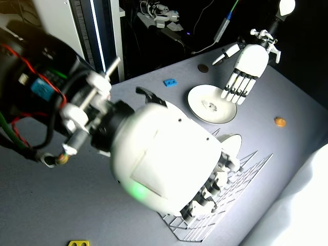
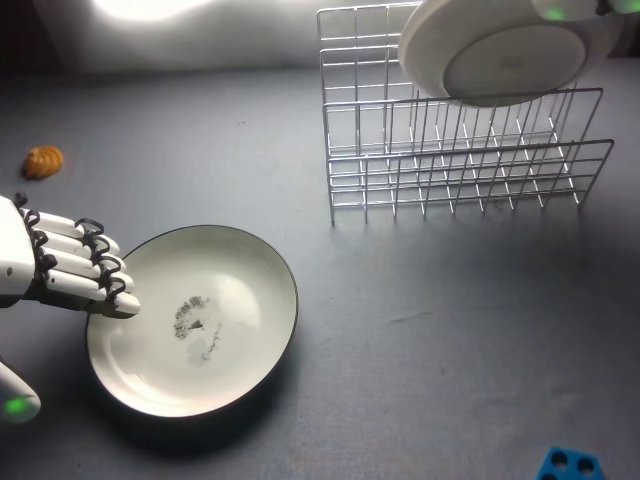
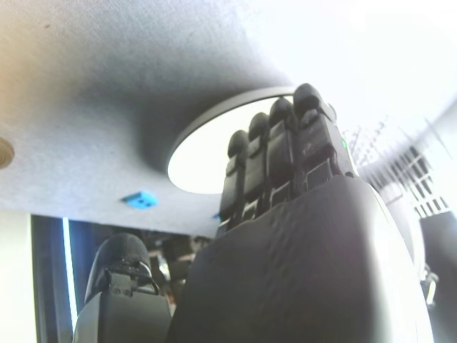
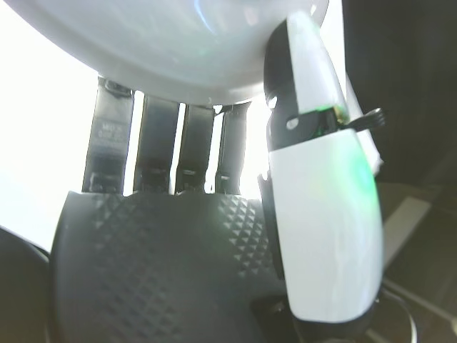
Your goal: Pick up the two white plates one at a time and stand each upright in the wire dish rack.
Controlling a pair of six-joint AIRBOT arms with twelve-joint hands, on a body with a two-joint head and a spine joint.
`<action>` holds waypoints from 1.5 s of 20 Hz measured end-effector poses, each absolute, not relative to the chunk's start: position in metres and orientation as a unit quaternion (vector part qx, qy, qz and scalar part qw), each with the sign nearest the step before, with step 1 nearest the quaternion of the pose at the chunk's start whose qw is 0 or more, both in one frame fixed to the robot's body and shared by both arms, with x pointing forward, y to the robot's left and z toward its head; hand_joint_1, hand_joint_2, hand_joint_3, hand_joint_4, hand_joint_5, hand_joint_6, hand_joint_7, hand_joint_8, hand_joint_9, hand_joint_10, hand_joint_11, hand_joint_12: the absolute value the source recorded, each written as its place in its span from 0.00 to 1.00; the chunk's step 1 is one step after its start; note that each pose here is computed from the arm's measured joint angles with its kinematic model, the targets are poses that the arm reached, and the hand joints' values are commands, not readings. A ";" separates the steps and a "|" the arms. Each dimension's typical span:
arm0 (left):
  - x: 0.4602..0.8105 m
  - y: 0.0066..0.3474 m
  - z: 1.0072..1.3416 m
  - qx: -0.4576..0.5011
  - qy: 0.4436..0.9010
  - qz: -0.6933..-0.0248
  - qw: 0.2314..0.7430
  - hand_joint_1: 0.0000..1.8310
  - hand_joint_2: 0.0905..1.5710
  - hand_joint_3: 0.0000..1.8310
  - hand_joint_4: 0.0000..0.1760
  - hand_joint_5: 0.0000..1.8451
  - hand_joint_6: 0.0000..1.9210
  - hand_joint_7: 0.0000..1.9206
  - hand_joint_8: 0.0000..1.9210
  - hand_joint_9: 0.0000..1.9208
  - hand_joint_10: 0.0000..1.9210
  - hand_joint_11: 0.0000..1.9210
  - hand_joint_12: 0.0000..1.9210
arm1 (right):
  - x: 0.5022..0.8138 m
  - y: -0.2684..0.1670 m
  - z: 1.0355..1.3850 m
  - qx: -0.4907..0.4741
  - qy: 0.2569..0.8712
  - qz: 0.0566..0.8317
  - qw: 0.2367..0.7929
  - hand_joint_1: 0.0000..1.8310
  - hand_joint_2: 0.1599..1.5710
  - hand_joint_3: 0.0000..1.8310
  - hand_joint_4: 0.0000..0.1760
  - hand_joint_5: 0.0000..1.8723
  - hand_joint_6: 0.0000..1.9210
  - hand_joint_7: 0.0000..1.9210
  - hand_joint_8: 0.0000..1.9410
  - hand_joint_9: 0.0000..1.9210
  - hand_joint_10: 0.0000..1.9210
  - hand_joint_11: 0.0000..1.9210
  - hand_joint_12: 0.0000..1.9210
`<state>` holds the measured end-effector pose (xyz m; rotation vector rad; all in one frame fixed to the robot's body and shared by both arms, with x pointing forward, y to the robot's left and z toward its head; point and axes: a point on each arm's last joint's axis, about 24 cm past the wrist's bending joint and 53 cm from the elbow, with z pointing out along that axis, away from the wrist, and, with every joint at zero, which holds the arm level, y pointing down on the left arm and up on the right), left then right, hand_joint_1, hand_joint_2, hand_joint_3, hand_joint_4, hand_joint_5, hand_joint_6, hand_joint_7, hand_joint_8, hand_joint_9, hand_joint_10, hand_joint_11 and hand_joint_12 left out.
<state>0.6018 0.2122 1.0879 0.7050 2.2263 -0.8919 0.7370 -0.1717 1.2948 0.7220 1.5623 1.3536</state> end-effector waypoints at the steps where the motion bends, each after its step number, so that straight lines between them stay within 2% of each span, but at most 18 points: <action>1: 0.602 0.212 1.089 0.267 0.845 -0.339 0.316 0.00 0.66 0.00 0.00 0.07 0.00 0.06 0.00 0.05 0.00 0.00 0.11 | 0.739 -0.171 1.293 0.294 0.635 0.548 0.458 0.64 0.73 0.00 0.13 0.45 0.66 0.46 0.57 0.49 0.30 0.33 0.70; 2: 0.602 0.212 1.089 0.269 0.844 -0.339 0.316 0.00 0.66 0.00 0.00 0.07 0.00 0.06 0.00 0.05 0.00 0.00 0.11 | 0.740 -0.171 1.292 0.294 0.635 0.548 0.458 0.65 0.71 0.00 0.12 0.47 0.63 0.48 0.54 0.51 0.27 0.35 0.68; 4: 0.602 0.212 1.088 0.272 0.845 -0.336 0.316 0.00 0.65 0.00 0.00 0.05 0.00 0.05 0.00 0.03 0.00 0.00 0.06 | 0.744 -0.171 1.290 0.299 0.635 0.547 0.456 0.65 0.71 0.00 0.13 0.46 0.63 0.49 0.54 0.52 0.26 0.34 0.69; 12: 0.606 0.216 1.090 0.270 0.845 -0.333 0.320 0.00 0.66 0.00 0.00 0.07 0.00 0.07 0.00 0.05 0.00 0.00 0.12 | 0.753 -0.163 1.280 0.303 0.640 0.545 0.448 0.65 0.72 0.00 0.13 0.45 0.64 0.47 0.56 0.51 0.26 0.33 0.68; 14: 0.606 0.215 1.090 0.270 0.845 -0.333 0.320 0.00 0.66 0.00 0.00 0.06 0.00 0.05 0.00 0.03 0.00 0.00 0.06 | 0.755 -0.162 1.277 0.304 0.641 0.543 0.449 0.65 0.71 0.00 0.14 0.46 0.63 0.48 0.54 0.53 0.27 0.35 0.68; 15: 0.606 0.214 1.089 0.271 0.844 -0.334 0.319 0.00 0.66 0.00 0.00 0.06 0.00 0.05 0.00 0.04 0.00 0.00 0.07 | 0.756 -0.163 1.275 0.305 0.641 0.542 0.449 0.65 0.71 0.00 0.14 0.47 0.61 0.49 0.52 0.53 0.26 0.36 0.67; 19: 0.607 0.214 1.090 0.271 0.844 -0.335 0.321 0.00 0.66 0.00 0.00 0.07 0.00 0.06 0.00 0.05 0.00 0.00 0.10 | 0.759 -0.164 1.268 0.309 0.640 0.539 0.453 0.65 0.71 0.00 0.13 0.46 0.64 0.49 0.54 0.52 0.25 0.34 0.69; 23: 0.609 0.217 1.091 0.269 0.844 -0.332 0.323 0.00 0.66 0.00 0.00 0.07 0.00 0.07 0.00 0.05 0.00 0.00 0.12 | 0.764 -0.164 1.262 0.314 0.638 0.535 0.455 0.66 0.70 0.00 0.12 0.48 0.61 0.51 0.51 0.53 0.25 0.34 0.68; 27: 0.609 0.217 1.091 0.270 0.845 -0.331 0.323 0.00 0.65 0.00 0.00 0.05 0.00 0.04 0.00 0.03 0.00 0.00 0.06 | 0.772 -0.164 1.249 0.320 0.645 0.527 0.451 0.66 0.70 0.00 0.12 0.48 0.60 0.51 0.50 0.53 0.24 0.35 0.69; 28: 0.609 0.217 1.090 0.270 0.845 -0.331 0.323 0.00 0.66 0.00 0.00 0.06 0.00 0.05 0.00 0.04 0.00 0.00 0.09 | 0.774 -0.165 1.248 0.322 0.645 0.527 0.451 0.66 0.70 0.00 0.10 0.49 0.60 0.50 0.50 0.53 0.24 0.35 0.69; 30: 0.609 0.218 1.090 0.270 0.845 -0.330 0.323 0.00 0.66 0.00 0.00 0.06 0.00 0.05 0.00 0.04 0.00 0.00 0.08 | 0.776 -0.168 1.247 0.325 0.643 0.525 0.453 0.65 0.71 0.00 0.07 0.47 0.63 0.48 0.53 0.52 0.23 0.33 0.70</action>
